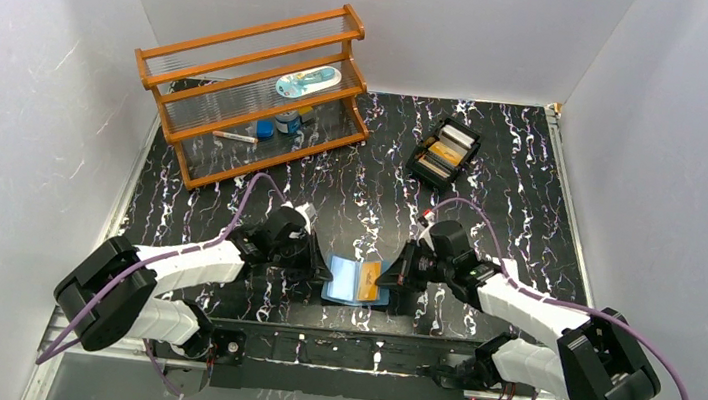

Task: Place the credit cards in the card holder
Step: Insert the credit card into the card holder.

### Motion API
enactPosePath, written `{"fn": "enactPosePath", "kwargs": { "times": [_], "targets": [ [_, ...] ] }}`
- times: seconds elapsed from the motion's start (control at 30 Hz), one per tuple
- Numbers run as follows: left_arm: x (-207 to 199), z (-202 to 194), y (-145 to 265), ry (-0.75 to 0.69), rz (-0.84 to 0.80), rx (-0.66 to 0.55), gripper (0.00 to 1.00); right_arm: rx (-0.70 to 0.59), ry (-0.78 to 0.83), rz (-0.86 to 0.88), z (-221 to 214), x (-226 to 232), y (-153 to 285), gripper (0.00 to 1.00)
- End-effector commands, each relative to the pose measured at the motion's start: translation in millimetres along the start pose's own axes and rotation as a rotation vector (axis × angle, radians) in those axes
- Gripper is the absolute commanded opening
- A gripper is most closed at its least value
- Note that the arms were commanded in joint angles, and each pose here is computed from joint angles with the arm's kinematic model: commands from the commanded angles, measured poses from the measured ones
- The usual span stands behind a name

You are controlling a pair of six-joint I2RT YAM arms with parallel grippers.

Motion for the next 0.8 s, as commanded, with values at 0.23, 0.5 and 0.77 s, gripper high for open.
{"fn": "enactPosePath", "kwargs": {
  "times": [0.23,0.5,0.77],
  "targets": [
    [18,-5,-3,0.0,0.034,-0.003,0.0,-0.059,0.017,0.146,3,8,-6,0.0],
    [23,-8,-5,0.013,0.04,0.003,0.01,-0.038,-0.003,0.136,-8,-3,-11,0.0],
    [29,-10,-6,0.018,0.053,0.006,0.01,-0.053,-0.002,0.088,-9,-9,-11,0.0]
  ]
}}
Point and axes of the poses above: each gripper's point midway between its finger pads, its own y axis back along the fingers, its own x axis along the line the jaws close on, z = x × y, the point moved 8 cm from there along y, back along the fingers, and after that the axes turned 12 degrees about y, right-handed, at the moved point
